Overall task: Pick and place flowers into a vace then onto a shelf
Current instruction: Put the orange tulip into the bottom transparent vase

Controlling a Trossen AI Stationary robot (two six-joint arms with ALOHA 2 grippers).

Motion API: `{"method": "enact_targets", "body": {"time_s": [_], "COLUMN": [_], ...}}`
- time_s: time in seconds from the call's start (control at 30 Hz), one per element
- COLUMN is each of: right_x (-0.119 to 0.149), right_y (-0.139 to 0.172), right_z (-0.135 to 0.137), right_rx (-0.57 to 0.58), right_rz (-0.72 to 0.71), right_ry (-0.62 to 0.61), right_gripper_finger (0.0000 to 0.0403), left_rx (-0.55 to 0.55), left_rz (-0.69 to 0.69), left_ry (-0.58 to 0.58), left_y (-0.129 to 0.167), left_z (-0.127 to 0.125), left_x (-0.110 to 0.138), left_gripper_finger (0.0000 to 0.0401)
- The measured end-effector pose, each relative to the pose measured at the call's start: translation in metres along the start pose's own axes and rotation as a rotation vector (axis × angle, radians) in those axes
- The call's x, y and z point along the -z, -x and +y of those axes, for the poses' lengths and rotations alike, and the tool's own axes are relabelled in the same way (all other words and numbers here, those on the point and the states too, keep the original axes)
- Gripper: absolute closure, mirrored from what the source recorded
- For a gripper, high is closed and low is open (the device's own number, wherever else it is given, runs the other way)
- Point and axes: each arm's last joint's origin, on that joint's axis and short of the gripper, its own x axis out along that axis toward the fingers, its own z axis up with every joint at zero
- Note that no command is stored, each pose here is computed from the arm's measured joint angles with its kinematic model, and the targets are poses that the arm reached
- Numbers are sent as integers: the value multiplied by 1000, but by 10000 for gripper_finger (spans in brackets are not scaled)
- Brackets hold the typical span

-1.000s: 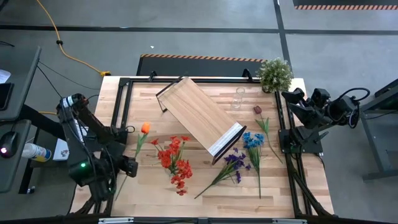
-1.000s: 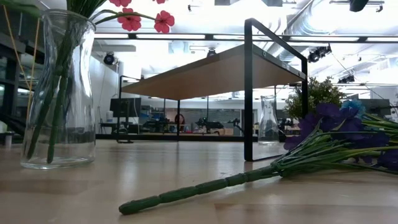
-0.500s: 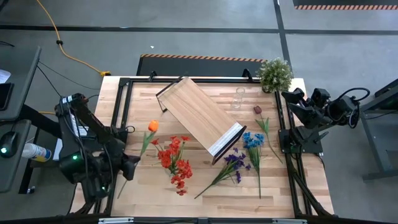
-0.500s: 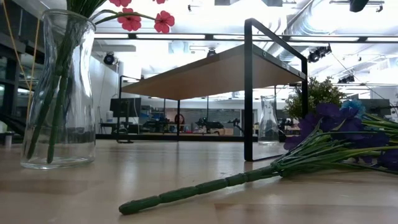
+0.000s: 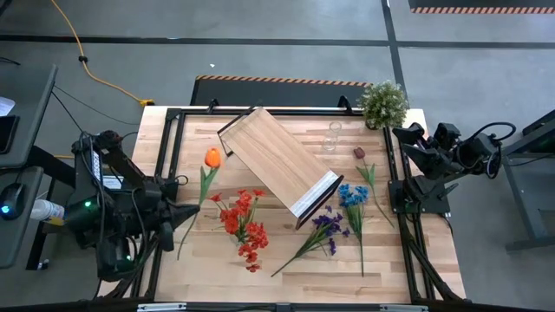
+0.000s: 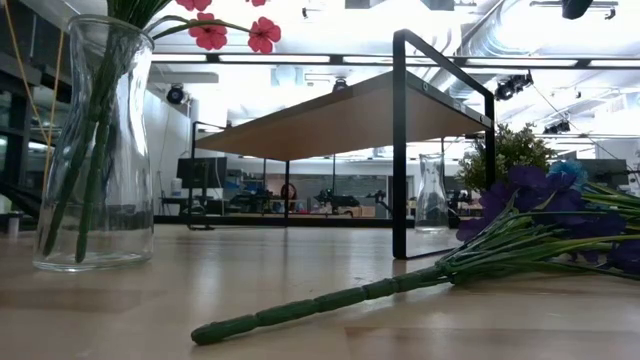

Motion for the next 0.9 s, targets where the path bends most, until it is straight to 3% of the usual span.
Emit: {"method": "enact_targets", "body": {"time_s": [0.17, 0.37, 0.9], "right_x": [0, 1, 1], "right_y": [0, 0, 0], "right_z": [0, 0, 0], "right_rx": [0, 2, 2], "right_rz": [0, 6, 6], "right_ry": [3, 7, 14], "right_gripper_finger": [22, 22, 22], "left_rx": [48, 71, -23], "left_rz": [-148, -346, -392], "left_ry": [-104, -234, -411], "left_y": [3, -1, -27], "left_z": [-11, -26, -52], "left_x": [-8, 5, 33], "left_gripper_finger": [381, 381, 381]}}
